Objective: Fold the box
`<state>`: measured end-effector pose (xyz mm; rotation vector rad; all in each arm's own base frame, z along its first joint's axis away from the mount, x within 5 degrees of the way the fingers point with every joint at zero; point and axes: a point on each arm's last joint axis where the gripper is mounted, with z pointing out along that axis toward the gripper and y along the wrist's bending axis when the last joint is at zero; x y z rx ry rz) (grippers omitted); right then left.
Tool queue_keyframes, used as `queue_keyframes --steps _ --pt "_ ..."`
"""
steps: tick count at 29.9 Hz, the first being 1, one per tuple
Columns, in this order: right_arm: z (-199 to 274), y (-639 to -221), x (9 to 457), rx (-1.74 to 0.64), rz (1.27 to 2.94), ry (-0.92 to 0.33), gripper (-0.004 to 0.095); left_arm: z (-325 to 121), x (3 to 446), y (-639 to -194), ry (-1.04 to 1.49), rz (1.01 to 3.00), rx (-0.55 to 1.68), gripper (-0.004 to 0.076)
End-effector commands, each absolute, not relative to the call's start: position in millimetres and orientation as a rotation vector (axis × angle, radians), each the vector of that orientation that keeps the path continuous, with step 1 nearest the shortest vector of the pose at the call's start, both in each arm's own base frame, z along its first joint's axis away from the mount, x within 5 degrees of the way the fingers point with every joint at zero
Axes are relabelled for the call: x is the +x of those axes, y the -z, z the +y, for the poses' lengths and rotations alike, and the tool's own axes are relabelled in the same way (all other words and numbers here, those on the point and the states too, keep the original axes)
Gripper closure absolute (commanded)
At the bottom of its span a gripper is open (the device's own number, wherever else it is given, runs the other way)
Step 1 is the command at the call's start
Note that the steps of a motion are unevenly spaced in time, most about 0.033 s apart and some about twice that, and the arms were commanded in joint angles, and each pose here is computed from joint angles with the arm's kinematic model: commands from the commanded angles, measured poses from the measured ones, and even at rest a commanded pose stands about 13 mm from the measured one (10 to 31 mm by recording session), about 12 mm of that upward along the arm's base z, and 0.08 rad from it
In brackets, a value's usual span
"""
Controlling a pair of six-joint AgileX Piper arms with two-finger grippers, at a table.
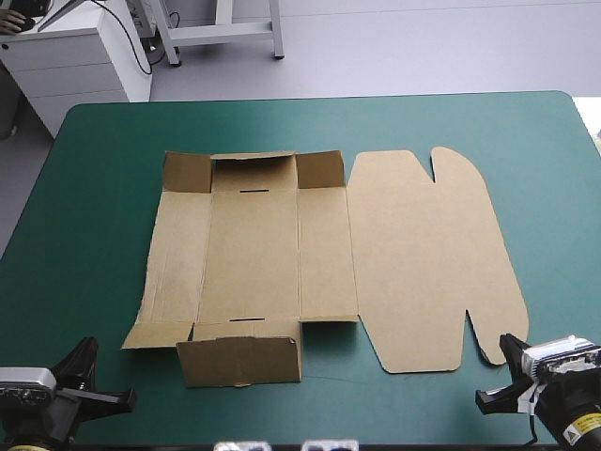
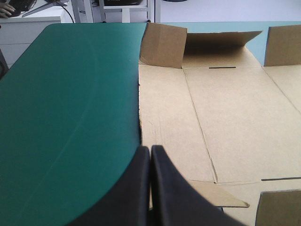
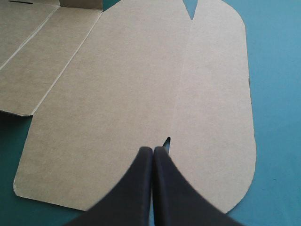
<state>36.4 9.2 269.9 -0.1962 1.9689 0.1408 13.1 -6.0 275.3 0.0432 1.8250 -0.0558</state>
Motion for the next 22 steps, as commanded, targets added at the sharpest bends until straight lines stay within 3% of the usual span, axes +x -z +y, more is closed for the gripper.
queue_keyframes --steps 1,22 --pt "9.2 -282.6 39.5 -0.185 1.891 -0.136 0.0928 -5.8 9.8 -289.2 0.061 1.721 0.045 0.0732" --pt "9.2 -282.6 39.5 -0.185 1.891 -0.136 0.0927 -6.6 21.3 -306.5 0.092 1.783 0.022 0.0732"
